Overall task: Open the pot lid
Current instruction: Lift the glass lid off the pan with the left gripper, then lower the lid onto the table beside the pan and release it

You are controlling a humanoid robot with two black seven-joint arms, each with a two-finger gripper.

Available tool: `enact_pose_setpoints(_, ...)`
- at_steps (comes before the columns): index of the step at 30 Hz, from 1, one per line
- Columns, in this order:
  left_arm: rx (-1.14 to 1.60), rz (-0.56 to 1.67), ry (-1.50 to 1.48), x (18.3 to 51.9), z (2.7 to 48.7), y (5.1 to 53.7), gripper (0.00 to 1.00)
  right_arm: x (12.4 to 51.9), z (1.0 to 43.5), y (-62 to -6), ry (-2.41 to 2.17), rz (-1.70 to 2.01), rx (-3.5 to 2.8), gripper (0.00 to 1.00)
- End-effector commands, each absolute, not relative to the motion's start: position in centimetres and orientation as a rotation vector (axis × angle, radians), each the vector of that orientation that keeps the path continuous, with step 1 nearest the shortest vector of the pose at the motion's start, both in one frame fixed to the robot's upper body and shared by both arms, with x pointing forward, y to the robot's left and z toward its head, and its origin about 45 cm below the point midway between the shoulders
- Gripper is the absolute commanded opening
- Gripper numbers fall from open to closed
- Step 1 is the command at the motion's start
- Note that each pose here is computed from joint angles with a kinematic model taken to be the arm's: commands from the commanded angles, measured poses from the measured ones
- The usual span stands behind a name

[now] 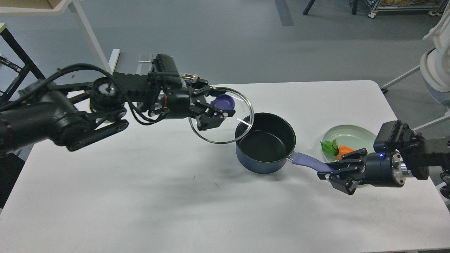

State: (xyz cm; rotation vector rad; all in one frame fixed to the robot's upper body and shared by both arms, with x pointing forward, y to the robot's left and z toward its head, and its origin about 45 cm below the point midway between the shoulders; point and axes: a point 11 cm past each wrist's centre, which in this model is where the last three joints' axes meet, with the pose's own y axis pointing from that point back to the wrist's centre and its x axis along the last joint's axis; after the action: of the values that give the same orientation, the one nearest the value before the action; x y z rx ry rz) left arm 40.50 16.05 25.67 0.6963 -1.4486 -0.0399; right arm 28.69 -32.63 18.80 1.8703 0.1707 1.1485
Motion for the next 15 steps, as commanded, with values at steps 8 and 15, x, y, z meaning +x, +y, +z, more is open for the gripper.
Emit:
enact_pose_setpoints(8,0.97,0.052,-1.293,34.5,21.3,34.1,0.4,28.7,18.9,-32.7,0.17,1.15,1.869,0.35)
enact_pose_setpoints(15,1.001,0.138,-1.152,30.4,17.4,37.9,0.41,28.7,18.8,-32.5,0.171,1.152,1.871,0.35)
